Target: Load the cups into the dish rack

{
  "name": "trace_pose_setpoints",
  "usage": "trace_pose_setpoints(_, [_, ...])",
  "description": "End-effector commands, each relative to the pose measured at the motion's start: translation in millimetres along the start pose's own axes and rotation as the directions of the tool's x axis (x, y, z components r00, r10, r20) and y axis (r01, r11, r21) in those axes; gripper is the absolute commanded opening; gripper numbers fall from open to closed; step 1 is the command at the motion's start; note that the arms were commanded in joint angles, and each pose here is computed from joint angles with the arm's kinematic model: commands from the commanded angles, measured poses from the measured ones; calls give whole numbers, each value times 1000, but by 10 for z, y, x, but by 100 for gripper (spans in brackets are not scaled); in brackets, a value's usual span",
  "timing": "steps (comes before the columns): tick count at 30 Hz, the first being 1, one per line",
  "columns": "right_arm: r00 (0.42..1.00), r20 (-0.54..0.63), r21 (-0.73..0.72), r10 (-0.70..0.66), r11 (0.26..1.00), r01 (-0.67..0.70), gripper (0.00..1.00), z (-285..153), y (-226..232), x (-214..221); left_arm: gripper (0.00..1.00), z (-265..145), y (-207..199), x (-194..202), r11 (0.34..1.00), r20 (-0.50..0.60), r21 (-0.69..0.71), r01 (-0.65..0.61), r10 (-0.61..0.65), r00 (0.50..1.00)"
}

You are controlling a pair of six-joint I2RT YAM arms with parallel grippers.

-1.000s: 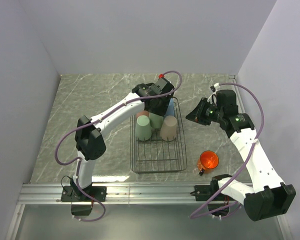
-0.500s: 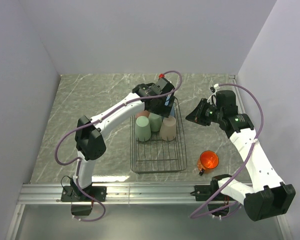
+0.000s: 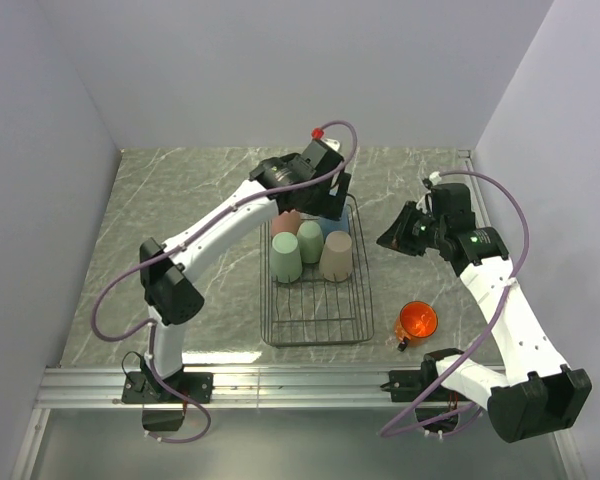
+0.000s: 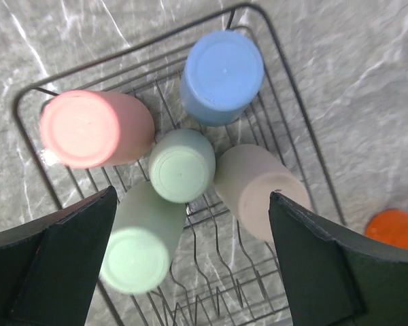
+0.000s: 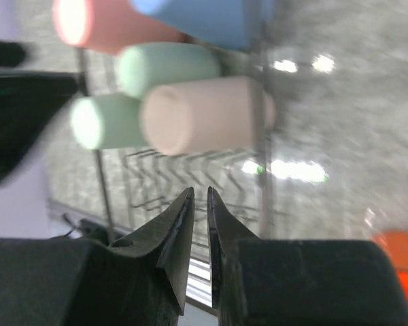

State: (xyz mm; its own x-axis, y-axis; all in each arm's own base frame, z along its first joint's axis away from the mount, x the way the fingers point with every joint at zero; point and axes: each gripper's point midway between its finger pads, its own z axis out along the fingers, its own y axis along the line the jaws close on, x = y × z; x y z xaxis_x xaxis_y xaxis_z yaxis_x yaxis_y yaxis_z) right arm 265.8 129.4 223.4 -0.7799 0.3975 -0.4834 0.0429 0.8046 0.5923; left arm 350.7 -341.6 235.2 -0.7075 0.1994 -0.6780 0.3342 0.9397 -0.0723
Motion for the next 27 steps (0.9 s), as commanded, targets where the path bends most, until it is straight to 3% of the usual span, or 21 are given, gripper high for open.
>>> trace_pose_setpoints(1, [1000, 21, 159, 3, 987, -6, 21, -158, -265, 13, 99, -622, 78, -437, 996, 156, 45, 82, -88, 984])
trace_pose_setpoints(3, [999, -23, 254, 33, 967, -26, 22, -165, -472, 159, 99, -659, 121, -424, 993, 158, 56, 102, -109, 981])
trace_pose_setpoints(5, [994, -79, 327, 75, 944, -45, 31, -182, -654, 357, 99, -771, 194, -477, 987, 183, 79, 142, -154, 971])
trace_pose_setpoints(6, [992, -86, 359, 92, 932, -55, 38, -195, -736, 430, 98, -806, 243, -436, 984, 177, 87, 154, -168, 970])
trace_pose_setpoints(8, [989, -98, 379, 109, 923, -64, 69, -236, -794, 526, 98, -823, 285, -409, 980, 177, 94, 176, -190, 966])
trace_pose_setpoints(10, [986, -97, 408, 134, 909, -83, 83, -304, -869, 631, 98, -841, 336, -360, 977, 175, 97, 190, -205, 963])
trace_pose_setpoints(11, [986, -98, 412, 138, 907, -86, 85, -315, -886, 660, 98, -846, 348, -341, 976, 173, 97, 195, -210, 962])
trace_pose_setpoints(18, [977, -97, 467, 190, 876, -124, 84, -303, -1093, 886, 97, -785, 360, -155, 972, 133, 114, 206, -221, 966])
trace_pose_setpoints(27, [965, -101, 539, 243, 828, -152, 70, -112, -1389, 1103, 96, -840, 380, -74, 971, 122, 121, 204, -219, 968])
